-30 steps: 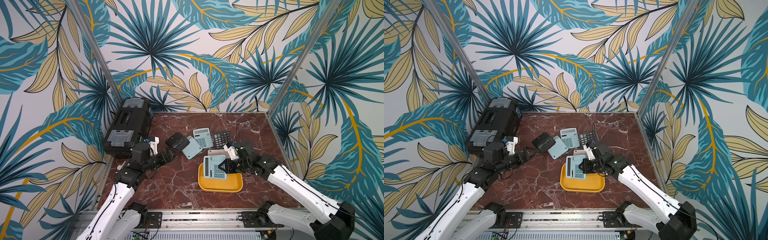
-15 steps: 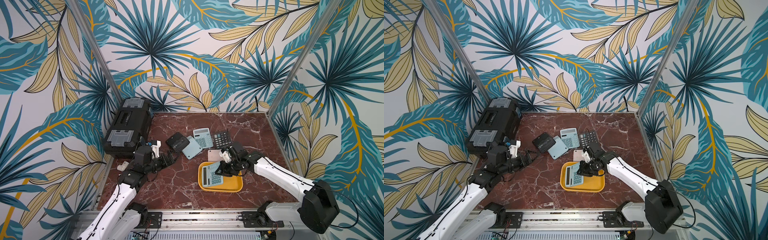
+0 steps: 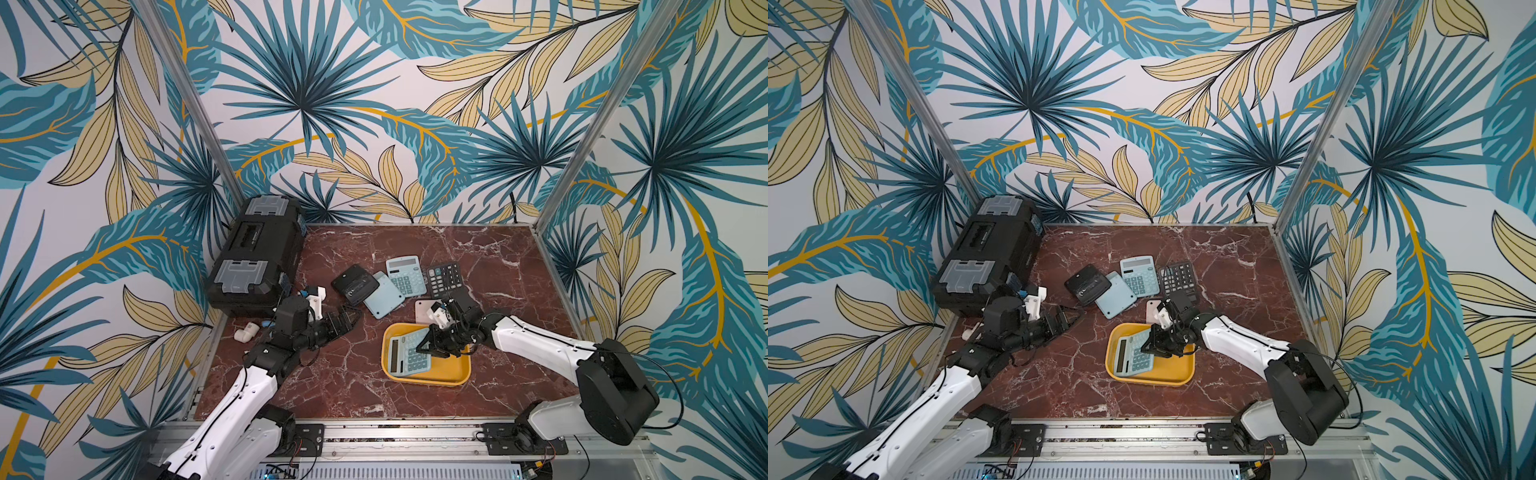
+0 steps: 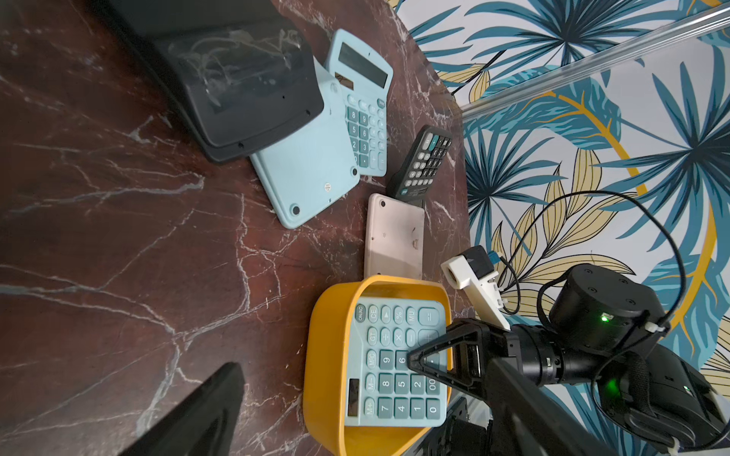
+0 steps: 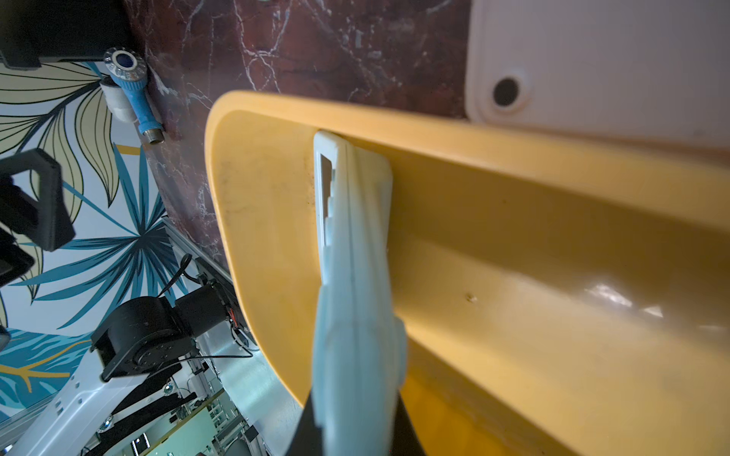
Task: Put the calculator in the storage box
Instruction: Place the calculator in the storage box.
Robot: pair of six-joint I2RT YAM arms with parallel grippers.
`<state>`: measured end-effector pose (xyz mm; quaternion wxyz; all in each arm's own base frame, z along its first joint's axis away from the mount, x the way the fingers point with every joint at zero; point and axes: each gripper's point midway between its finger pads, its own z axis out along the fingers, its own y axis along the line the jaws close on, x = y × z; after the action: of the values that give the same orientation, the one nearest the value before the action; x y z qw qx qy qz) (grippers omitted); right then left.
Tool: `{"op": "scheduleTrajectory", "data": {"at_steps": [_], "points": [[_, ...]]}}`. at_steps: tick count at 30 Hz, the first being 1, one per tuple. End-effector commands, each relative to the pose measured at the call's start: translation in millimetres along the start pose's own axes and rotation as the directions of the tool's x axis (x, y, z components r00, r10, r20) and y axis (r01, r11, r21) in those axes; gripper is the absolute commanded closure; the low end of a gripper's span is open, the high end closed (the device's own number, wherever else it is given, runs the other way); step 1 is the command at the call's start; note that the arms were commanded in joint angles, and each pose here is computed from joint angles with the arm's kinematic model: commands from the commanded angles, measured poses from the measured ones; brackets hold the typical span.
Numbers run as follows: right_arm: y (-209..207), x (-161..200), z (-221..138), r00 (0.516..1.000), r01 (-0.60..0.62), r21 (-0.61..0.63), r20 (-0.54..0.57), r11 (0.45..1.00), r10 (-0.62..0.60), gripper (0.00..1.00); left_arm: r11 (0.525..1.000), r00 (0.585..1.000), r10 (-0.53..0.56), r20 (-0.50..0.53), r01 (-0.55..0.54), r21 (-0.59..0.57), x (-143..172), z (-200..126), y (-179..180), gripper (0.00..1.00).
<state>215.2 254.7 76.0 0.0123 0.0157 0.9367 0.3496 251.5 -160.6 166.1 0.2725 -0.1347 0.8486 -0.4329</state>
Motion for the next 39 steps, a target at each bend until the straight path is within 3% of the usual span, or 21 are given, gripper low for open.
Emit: {"op": "scheduleTrajectory", "data": {"at_steps": [1,16,21,39], "points": [[6.7,2.7,14.6,1.000,0.001,-0.019,-0.023,1.000,-0.001,1.00,1.000,1.000,0.001,-0.009,-0.001,0.008,6.8,6.7,5.0,0.00],[11.2,12.3,53.3,0.992,0.086,0.107,-0.098,0.991,-0.075,0.99,0.996,0.998,-0.029,-0.055,0.024,-0.081,37.8,9.9,48.7,0.00],[3.4,11.2,51.9,0.990,0.106,0.160,-0.104,0.981,-0.090,0.82,0.996,0.998,-0.039,-0.055,0.034,-0.081,40.8,9.8,52.2,0.00],[-1.7,9.5,45.7,0.987,0.138,0.216,-0.113,0.967,-0.116,0.53,0.996,0.997,-0.043,-0.058,0.038,-0.078,42.1,7.7,51.2,0.00]]}}
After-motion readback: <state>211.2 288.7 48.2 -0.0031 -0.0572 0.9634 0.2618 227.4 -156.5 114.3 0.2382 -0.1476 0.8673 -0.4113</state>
